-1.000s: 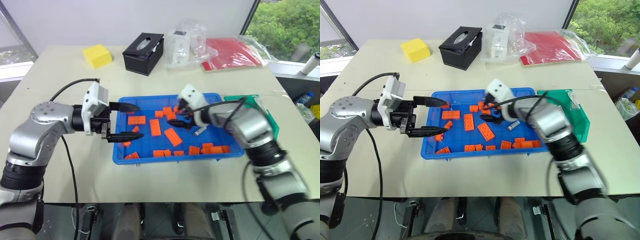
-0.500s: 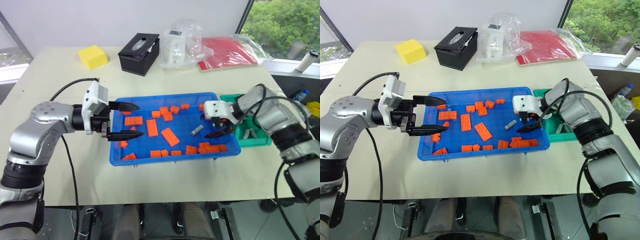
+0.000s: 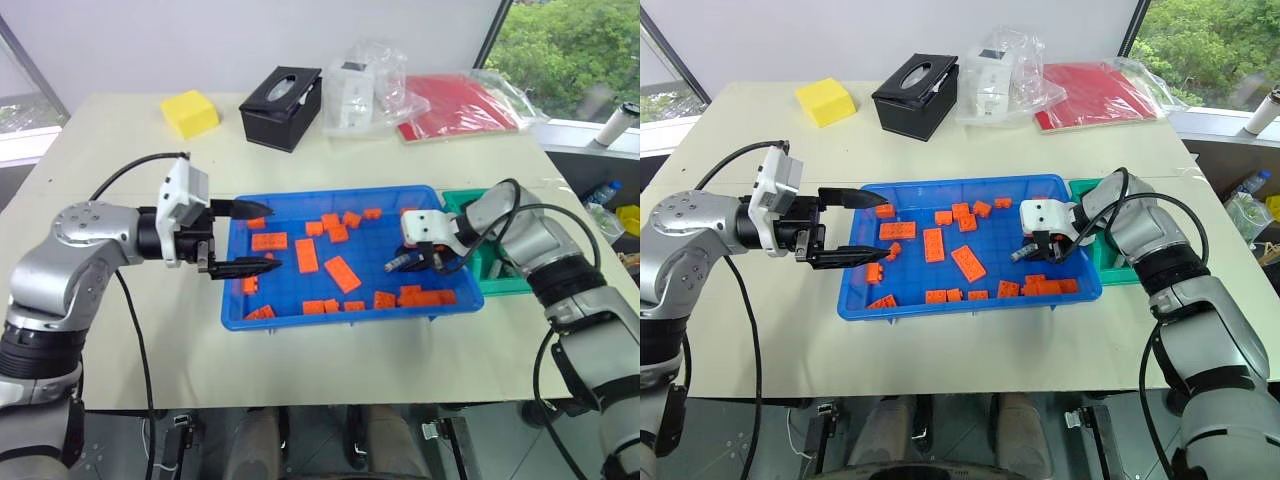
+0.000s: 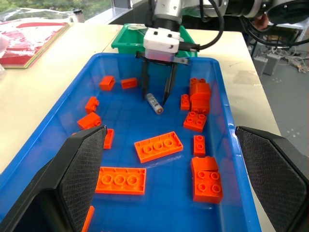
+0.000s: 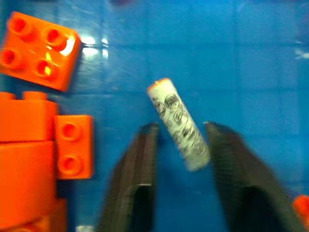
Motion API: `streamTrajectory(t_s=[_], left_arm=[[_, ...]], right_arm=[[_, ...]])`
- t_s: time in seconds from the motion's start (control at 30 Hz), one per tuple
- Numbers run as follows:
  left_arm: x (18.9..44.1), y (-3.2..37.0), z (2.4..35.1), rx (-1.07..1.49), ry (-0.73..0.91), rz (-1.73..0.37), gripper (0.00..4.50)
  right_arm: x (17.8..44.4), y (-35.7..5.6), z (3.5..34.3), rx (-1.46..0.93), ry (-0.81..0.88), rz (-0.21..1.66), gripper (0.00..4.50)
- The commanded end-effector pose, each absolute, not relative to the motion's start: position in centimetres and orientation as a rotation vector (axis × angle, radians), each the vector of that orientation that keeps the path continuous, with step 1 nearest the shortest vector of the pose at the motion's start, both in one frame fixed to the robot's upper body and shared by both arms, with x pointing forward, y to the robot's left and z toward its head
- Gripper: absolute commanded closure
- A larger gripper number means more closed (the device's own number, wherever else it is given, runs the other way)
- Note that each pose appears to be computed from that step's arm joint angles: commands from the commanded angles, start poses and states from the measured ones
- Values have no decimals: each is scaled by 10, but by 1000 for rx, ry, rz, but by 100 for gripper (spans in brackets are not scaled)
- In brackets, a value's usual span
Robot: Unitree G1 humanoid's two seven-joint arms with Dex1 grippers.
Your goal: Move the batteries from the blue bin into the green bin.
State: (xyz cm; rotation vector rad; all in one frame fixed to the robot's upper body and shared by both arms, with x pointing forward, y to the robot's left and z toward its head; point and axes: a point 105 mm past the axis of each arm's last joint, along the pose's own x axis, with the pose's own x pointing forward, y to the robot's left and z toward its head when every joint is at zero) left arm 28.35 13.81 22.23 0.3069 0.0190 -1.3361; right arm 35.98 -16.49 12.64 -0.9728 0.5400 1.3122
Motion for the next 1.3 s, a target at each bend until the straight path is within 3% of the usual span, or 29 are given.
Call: streamTrajectory(t_s=[0.03, 0.2, 0.4, 0.63, 0.67, 0.7, 0.73, 0.87, 1.0, 1.2, 1.3], left_arm=[[283, 138, 232, 340, -26, -1335, 0], [284, 138, 227, 326, -17, -1335, 0], [287, 146, 219, 307, 5, -1298, 0], [293, 157, 219, 290, 7, -1236, 0], [294, 158, 220, 288, 6, -1229, 0], [295, 158, 220, 287, 5, -1225, 0], [296, 159, 220, 286, 5, -1221, 0], [299, 159, 220, 276, 0, -1203, 0], [301, 160, 220, 263, -8, -1178, 0], [296, 192, 219, 271, 28, -1074, 0], [291, 214, 220, 297, 65, -1029, 0]], right_arm=[[357, -154, 146, -881, 464, 1290, 449], [363, -160, 182, -738, 359, 1067, 449], [358, -228, 227, -515, 292, 594, 449], [327, -287, 226, -468, 332, 314, 449], [326, -291, 222, -461, 342, 294, 399], [324, -294, 219, -453, 352, 278, 338], [324, -296, 216, -449, 359, 269, 309], [324, -299, 212, -479, 358, 251, 121], [318, -294, 220, -454, 318, 331, 121], [269, -303, 234, -460, 325, 642, 121], [255, -323, 240, -424, 360, 675, 121]])
